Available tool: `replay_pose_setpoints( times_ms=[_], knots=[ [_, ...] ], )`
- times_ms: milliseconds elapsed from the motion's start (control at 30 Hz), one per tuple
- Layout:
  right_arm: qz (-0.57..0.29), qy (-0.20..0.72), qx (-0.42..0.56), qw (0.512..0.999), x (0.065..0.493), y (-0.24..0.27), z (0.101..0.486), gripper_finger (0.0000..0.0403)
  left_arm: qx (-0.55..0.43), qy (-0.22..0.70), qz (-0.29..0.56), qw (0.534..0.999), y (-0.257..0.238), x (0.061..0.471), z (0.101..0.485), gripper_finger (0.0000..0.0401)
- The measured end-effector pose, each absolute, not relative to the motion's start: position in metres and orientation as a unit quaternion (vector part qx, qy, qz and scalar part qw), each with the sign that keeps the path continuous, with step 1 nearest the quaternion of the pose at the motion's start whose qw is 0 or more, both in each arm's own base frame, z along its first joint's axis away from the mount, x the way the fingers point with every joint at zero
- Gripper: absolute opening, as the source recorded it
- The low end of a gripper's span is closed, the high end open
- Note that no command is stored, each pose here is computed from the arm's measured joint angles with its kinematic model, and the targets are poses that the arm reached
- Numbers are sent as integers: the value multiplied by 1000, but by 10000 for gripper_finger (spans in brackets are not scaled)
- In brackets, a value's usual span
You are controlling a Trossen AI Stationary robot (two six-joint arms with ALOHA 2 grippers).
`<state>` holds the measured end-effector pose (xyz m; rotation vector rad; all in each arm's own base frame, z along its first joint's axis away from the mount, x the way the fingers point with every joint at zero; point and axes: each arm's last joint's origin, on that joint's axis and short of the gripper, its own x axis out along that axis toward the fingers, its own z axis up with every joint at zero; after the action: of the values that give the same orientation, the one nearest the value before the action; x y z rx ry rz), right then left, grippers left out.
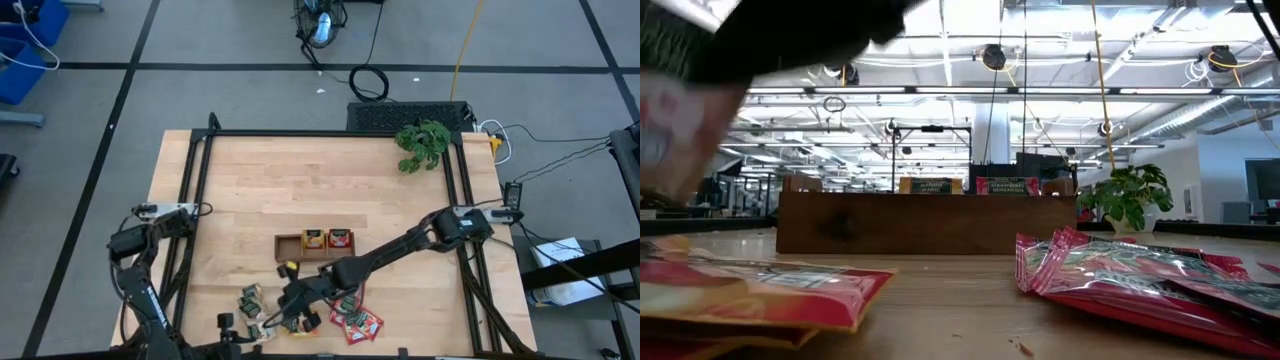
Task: Pick & Place Tea
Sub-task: Put the brown tea bag into the left section of the wooden organizer
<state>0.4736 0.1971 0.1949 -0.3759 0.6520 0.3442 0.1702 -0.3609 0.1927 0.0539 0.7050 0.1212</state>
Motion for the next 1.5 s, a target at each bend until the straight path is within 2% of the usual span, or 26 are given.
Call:
replay_pose_setpoints(
  times_ms=[133, 333, 567, 800, 900, 1233, 1500],
  knots=[
    [127, 309, -209, 919, 465, 191, 224, 0, 29, 332, 58, 941, -363, 164, 193, 129],
    [116, 300, -203, 925, 439, 168, 288, 0, 32, 323, 58, 944, -364, 162, 194, 129],
    [53, 341, -180, 921, 416, 128, 323, 0, 64, 315, 54, 946, -364, 163, 194, 129],
    [27, 387, -166, 907, 418, 101, 316, 0, 92, 315, 46, 943, -364, 163, 194, 129],
    [41, 400, -148, 904, 425, 88, 308, 0, 103, 313, 46, 943, -363, 166, 194, 129],
    [53, 438, -161, 883, 456, 78, 242, 0, 114, 315, 49, 941, -360, 173, 194, 129],
    [33, 440, -138, 887, 468, 67, 224, 0, 117, 316, 48, 940, -360, 173, 194, 129]
  ],
)
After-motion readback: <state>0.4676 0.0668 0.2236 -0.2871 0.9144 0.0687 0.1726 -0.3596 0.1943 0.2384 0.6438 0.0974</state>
